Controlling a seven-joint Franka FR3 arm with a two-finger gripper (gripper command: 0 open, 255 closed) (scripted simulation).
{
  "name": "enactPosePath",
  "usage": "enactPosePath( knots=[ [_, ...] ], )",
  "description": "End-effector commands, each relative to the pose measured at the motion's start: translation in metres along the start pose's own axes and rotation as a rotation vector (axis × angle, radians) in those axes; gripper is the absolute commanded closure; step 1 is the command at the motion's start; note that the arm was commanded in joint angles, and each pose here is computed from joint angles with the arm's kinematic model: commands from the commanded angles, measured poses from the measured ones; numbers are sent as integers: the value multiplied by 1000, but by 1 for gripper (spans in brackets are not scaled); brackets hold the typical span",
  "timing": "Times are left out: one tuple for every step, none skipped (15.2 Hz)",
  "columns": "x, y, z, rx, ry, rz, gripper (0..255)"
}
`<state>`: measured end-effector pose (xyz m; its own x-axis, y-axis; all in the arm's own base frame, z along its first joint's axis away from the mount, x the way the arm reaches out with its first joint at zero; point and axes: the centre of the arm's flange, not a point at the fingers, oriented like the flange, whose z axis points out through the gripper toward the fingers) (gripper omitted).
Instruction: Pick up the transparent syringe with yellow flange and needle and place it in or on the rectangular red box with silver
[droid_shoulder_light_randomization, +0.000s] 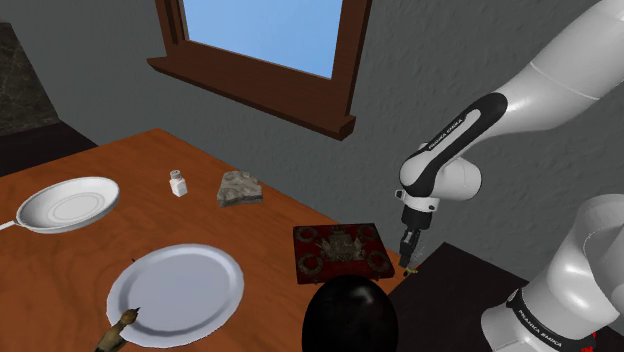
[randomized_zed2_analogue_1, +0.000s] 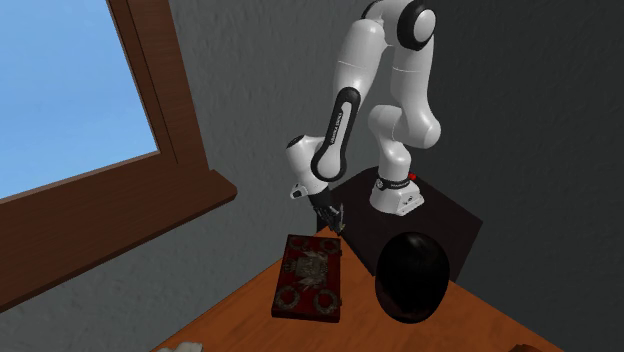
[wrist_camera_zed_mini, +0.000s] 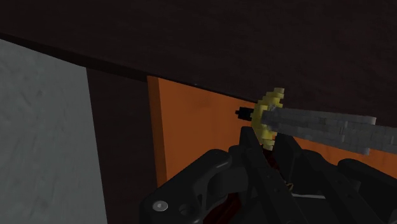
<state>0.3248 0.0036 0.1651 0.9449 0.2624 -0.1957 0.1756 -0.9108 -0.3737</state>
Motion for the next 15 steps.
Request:
enactPosePath(
  knots=[
    [-1,-2,-4,0,-1,0,255],
    [-2,-4,-9,0,-1,0,255],
    [-3,-6,-14,0,-1,0,255],
    [-4,-8,-19,0,-1,0,255],
    [-5,-10,-24,0,-1,0,255],
    [-6,-12,-28,0,-1,0,255],
    [-7,-14,-33,0,-1,0,255],
    [-8,-16,-38,0,-1,0,255],
    [-10,-18,-43,0,-1,0,255],
    [-11,-20,-48,0,-1,0,255],
    [-12,-22,-52,0,-1,0,255],
    [-13,-24,-57,0,-1,0,255],
    [-14,-26,-62,0,-1,0,255],
    [-15,-28,-67,0,-1,0,255],
    [-16,-30,-71,0,-1,0,255]
  ],
)
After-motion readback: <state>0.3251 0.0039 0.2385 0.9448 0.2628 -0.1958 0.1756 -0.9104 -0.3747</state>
